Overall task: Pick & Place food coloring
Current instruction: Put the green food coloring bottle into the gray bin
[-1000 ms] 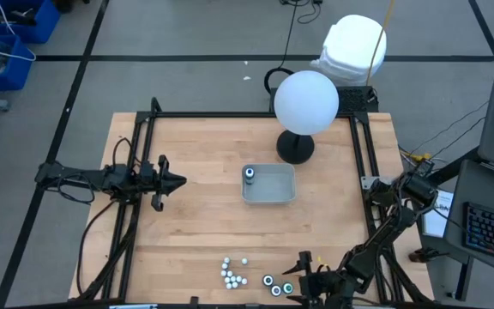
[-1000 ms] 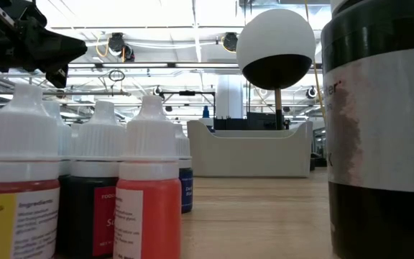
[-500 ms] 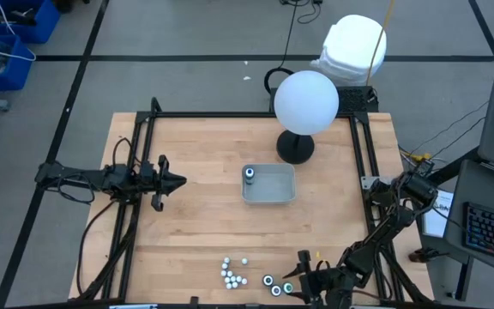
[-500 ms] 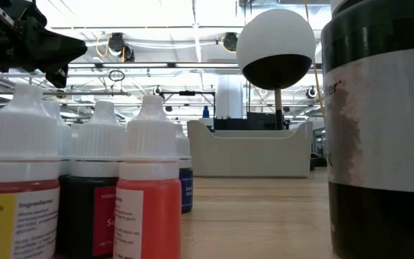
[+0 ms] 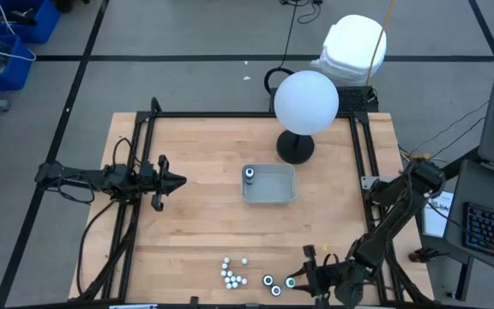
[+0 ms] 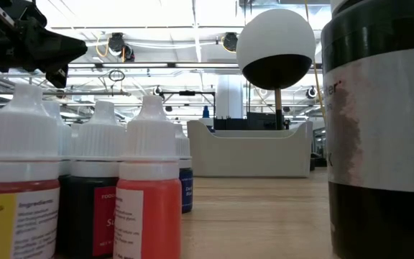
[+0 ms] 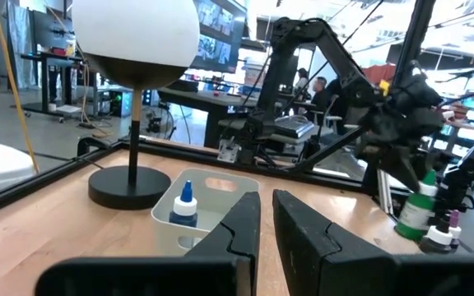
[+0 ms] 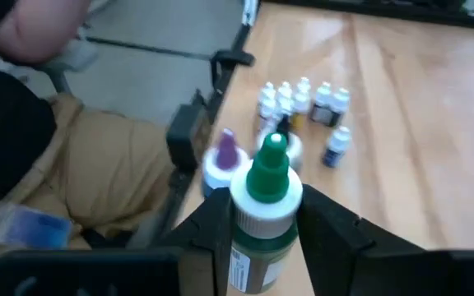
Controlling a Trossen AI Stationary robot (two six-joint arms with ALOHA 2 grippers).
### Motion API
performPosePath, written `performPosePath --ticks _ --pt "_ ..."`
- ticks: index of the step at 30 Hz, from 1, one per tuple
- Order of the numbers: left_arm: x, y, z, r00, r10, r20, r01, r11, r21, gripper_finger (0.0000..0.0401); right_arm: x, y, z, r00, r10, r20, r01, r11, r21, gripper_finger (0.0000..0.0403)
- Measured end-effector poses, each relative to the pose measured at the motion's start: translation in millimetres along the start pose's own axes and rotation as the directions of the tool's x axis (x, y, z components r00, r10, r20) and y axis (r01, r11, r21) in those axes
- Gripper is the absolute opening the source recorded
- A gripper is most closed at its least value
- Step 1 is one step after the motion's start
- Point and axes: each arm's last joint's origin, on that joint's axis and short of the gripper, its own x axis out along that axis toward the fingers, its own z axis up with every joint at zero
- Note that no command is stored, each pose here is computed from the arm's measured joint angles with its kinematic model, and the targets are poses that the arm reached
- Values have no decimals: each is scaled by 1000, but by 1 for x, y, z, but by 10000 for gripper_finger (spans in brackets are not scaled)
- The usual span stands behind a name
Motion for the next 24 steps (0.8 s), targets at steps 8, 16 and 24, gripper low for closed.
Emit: performPosePath --ticks 8,16,24 --pt "0 0 0 1000 1 1 -1 1000 0 40 -31 -36 23 988 -152 -18 150 986 -70 112" --pt "0 0 0 1000 1 1 -1 1000 0 40 -49 -97 68 931 -345 124 357 930 -93 109" --pt "0 0 0 1000 1 1 -1 1000 1 40 -29 -182 102 911 -349 219 366 930 -42 106"
